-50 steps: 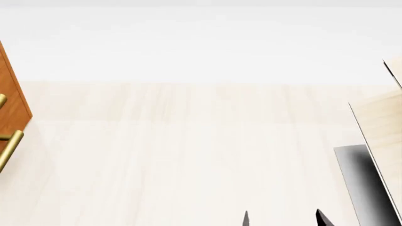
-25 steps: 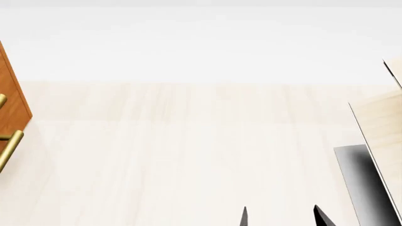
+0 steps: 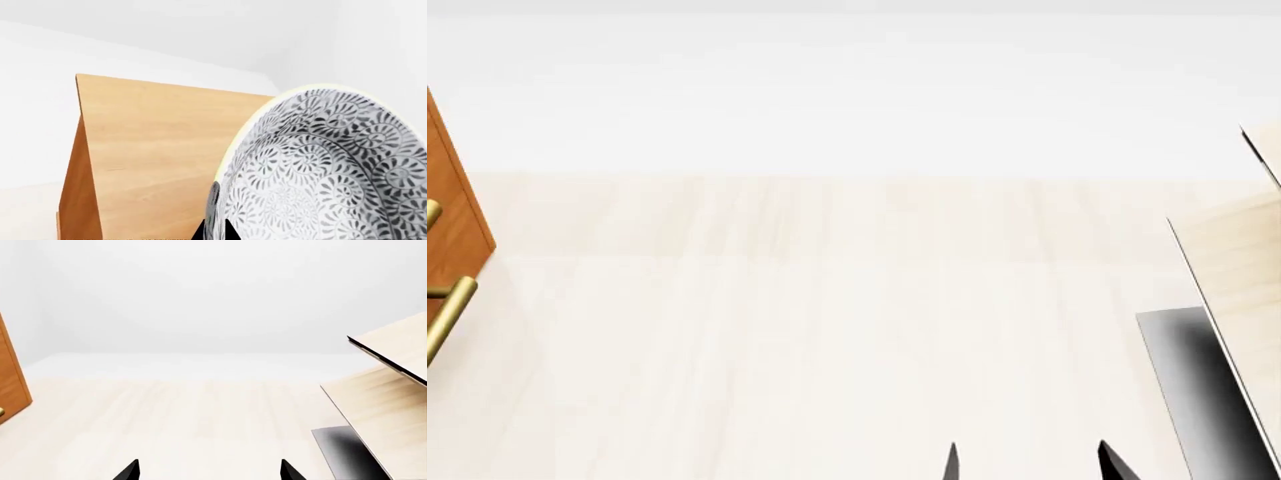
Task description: Close the top drawer of the cabinet and put the bowl on top of it.
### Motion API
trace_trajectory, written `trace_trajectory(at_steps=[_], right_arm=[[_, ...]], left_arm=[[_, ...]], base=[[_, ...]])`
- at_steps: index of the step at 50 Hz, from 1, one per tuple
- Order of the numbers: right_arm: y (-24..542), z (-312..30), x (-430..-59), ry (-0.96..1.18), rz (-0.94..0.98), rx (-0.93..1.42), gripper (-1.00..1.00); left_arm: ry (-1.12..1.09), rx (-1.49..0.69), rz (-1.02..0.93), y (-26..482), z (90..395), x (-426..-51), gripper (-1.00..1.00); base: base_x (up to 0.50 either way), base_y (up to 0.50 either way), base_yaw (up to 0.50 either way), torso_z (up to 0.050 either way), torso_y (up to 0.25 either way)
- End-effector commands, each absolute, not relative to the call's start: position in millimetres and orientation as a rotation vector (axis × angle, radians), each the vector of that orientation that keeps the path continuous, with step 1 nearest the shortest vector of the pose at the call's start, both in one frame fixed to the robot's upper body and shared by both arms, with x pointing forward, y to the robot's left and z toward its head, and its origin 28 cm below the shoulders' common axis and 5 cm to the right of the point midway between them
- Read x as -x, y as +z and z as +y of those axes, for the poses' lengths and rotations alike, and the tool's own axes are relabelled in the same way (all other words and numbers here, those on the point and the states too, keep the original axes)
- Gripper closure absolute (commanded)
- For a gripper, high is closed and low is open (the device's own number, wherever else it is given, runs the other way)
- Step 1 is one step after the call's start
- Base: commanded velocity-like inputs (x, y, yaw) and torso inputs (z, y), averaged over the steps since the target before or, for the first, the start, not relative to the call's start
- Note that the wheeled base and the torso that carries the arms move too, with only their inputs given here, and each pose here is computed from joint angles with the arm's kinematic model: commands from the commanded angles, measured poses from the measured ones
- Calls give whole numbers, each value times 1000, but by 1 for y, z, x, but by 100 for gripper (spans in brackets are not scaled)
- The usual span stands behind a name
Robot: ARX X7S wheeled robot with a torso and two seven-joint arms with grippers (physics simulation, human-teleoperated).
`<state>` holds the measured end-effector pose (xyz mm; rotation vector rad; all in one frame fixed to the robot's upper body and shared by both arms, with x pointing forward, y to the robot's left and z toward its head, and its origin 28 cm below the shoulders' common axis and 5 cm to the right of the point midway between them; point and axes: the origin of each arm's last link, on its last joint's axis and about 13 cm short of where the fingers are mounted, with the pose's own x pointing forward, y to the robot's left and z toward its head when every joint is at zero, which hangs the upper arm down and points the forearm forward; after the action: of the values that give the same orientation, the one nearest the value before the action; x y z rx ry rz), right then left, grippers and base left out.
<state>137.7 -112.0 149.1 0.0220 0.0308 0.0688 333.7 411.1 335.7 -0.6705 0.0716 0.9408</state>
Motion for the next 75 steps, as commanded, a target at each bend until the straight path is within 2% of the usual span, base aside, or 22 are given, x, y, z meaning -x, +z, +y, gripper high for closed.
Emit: trace_trajectory(at_steps=[1,24,25,36,49,75], right_arm=[[148,-112,-137,69,31,-24,-100],[144,-112,-137,70,33,-29,-100],[146,-112,-137,69,34,-28,-100],[144,-114,-136,66,33,-35,-100],[145,-114,-135,72,29,-38,-100],[147,-115,-132,78,17,-41,-100]], left_arm=[[960,694,99,321,416,-330,100],[900,656,92,337,411,-327,100],[886,650,105,337,409,-328,-100],[831,669,77,359,397,-323,-100],[833,691,82,366,398,-314,-100],[780,609,62,398,384,-273,-100]], base=[[0,0,0,0,0],[0,0,0,0,0],[0,0,0,0,0],[0,0,0,0,0],[0,0,0,0,0],[0,0,0,0,0]])
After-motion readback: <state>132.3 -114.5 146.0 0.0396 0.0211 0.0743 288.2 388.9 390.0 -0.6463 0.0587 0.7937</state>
